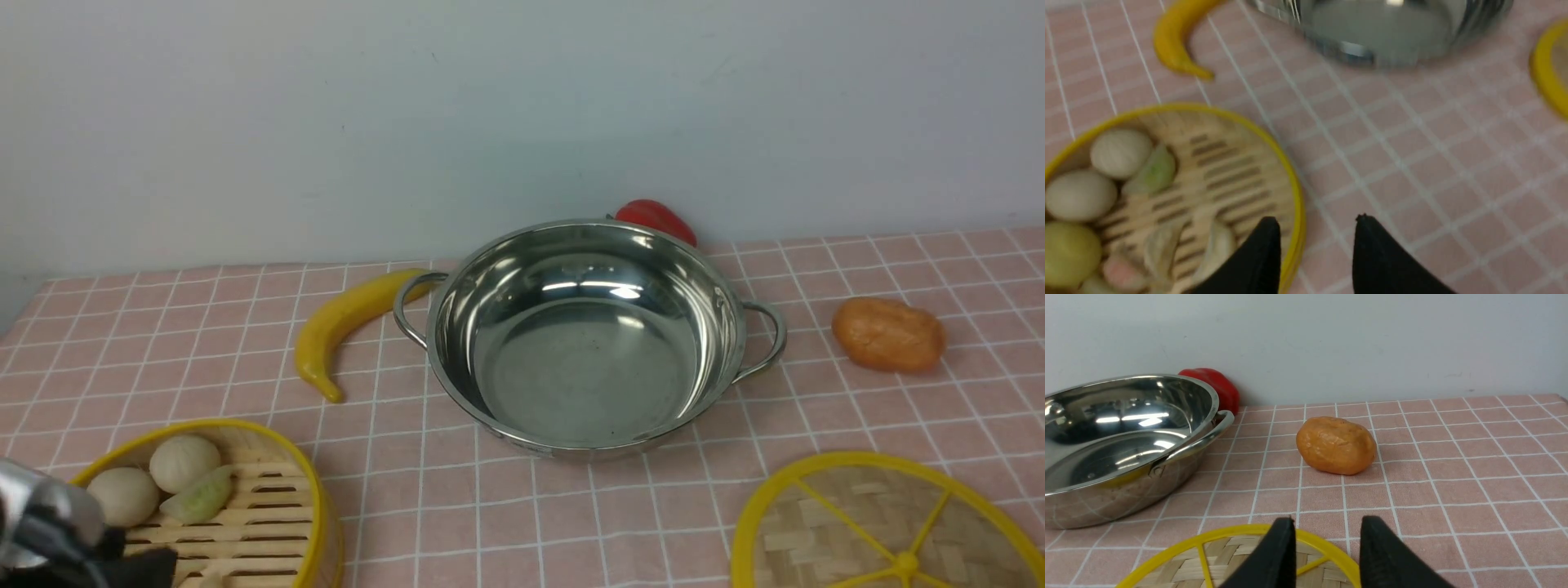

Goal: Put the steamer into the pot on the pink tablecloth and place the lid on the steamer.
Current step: 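Grasp the rim of the steamer basket holding the buns with the left gripper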

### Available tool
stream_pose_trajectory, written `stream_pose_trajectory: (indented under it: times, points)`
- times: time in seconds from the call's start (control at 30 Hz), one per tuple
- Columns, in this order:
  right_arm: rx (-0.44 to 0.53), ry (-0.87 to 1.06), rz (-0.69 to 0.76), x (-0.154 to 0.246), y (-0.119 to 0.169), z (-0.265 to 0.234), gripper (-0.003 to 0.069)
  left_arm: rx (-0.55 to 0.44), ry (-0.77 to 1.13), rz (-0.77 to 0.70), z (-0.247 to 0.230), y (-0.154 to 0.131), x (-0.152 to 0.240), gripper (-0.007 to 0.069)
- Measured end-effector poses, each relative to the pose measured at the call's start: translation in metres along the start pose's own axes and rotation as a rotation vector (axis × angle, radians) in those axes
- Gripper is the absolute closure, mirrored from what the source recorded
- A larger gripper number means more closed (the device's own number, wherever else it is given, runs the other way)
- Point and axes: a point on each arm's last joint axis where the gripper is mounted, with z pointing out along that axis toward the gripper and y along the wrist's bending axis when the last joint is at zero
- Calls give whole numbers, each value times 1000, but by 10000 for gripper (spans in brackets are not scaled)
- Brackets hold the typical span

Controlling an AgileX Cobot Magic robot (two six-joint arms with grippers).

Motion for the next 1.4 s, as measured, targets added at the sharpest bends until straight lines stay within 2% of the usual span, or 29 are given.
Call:
stream_pose_trajectory:
  times: [0.17, 0.37, 0.6, 0.87, 1.2, 1.4]
  points:
    - [0, 0, 0, 0, 0, 0, 416, 72, 254, -4, 28, 17, -17, 382]
    - [0, 0, 0, 0, 0, 0, 416, 201, 363, -251, 75, 30, -47, 382]
    - [0, 0, 0, 0, 0, 0, 416, 179, 385, -378, 122, 52, -68, 382]
    - [0, 0, 0, 0, 0, 0, 416, 174, 479, -458, 162, 63, -61, 381]
    - [0, 0, 0, 0, 0, 0, 416, 150, 519, -478, 198, 70, -51, 361]
    - [0, 0, 0, 0, 0, 0, 416, 153, 567, -370, 216, 50, -50, 361]
